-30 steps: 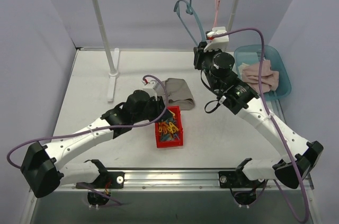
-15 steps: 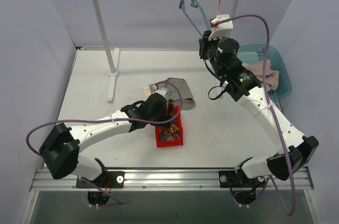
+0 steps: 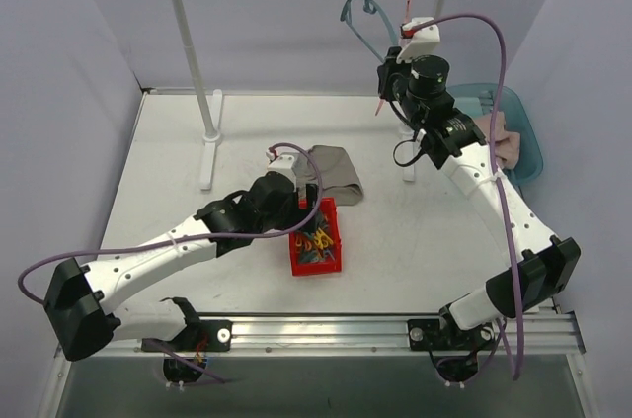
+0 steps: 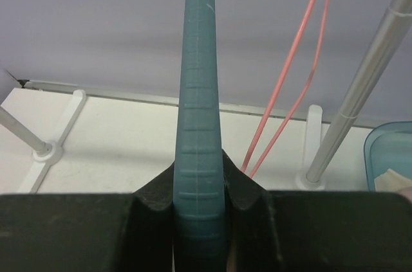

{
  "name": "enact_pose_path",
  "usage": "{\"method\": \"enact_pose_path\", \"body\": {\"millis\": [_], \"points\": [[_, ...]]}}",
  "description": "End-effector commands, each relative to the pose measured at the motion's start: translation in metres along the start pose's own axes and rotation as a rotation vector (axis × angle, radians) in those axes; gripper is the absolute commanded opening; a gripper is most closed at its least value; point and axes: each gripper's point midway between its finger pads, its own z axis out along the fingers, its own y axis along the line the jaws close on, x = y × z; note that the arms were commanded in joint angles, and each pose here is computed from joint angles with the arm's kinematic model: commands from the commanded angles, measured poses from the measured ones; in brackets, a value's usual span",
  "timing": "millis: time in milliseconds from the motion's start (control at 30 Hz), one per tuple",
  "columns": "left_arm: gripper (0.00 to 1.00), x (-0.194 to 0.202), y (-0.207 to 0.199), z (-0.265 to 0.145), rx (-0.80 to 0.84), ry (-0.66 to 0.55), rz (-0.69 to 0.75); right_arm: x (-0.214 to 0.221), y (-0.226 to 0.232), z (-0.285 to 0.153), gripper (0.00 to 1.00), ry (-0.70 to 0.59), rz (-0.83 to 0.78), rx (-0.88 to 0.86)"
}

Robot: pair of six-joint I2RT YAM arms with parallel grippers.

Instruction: Remove the underwear clipped to the hanger

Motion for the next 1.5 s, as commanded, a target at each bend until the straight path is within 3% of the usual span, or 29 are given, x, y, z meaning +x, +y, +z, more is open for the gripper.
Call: {"method": "enact_pose_path", "body": {"millis": [0, 133, 167, 200, 267, 300, 367, 633, 900, 1100, 1333, 1467], "points": [[0.94, -0.030, -0.005, -0.029, 0.017, -0.112, -0.049, -0.020, 0.010, -0.013, 0.00, -0.064, 0.043, -0.056], [0.94, -0.047, 0.001, -0.050, 0.010, -0.200, -0.078, -0.014, 0.020, -0.038, 0.00, -0.056, 0.045, -0.086], [0.94, -0.052, 0.005, -0.053, -0.002, -0.225, -0.081, -0.010, 0.023, -0.044, 0.12, -0.047, 0.039, -0.094], [0.94, -0.058, 0.006, -0.061, 0.000, -0.252, -0.087, -0.009, 0.022, -0.050, 0.45, -0.044, 0.036, -0.080], [0.94, -0.066, 0.010, -0.069, -0.014, -0.290, -0.088, 0.002, 0.036, -0.069, 0.65, -0.013, 0.014, -0.105], [0.94, -0.069, 0.012, -0.073, -0.016, -0.306, -0.090, 0.000, 0.035, -0.079, 0.84, -0.018, 0.015, -0.089], [0.94, -0.075, 0.015, -0.079, -0.026, -0.327, -0.093, 0.025, 0.046, -0.092, 1.00, 0.047, -0.002, -0.108], [0.94, -0.085, 0.043, -0.087, -0.052, -0.372, -0.154, 0.120, 0.075, -0.129, 1.00, 0.271, -0.027, -0.115], [0.94, -0.081, 0.053, -0.081, -0.034, -0.344, -0.199, 0.183, 0.113, -0.073, 1.00, 0.464, -0.122, -0.099], [0.94, -0.075, 0.055, -0.085, -0.022, -0.339, -0.214, 0.268, 0.118, -0.017, 1.00, 0.663, -0.132, -0.071], [0.94, -0.071, 0.066, -0.093, -0.053, -0.352, -0.219, 0.336, 0.115, 0.008, 0.99, 0.792, -0.137, -0.068], [0.94, -0.073, 0.071, -0.096, -0.069, -0.366, -0.218, 0.361, 0.116, 0.011, 0.91, 0.827, -0.134, -0.082]]}}
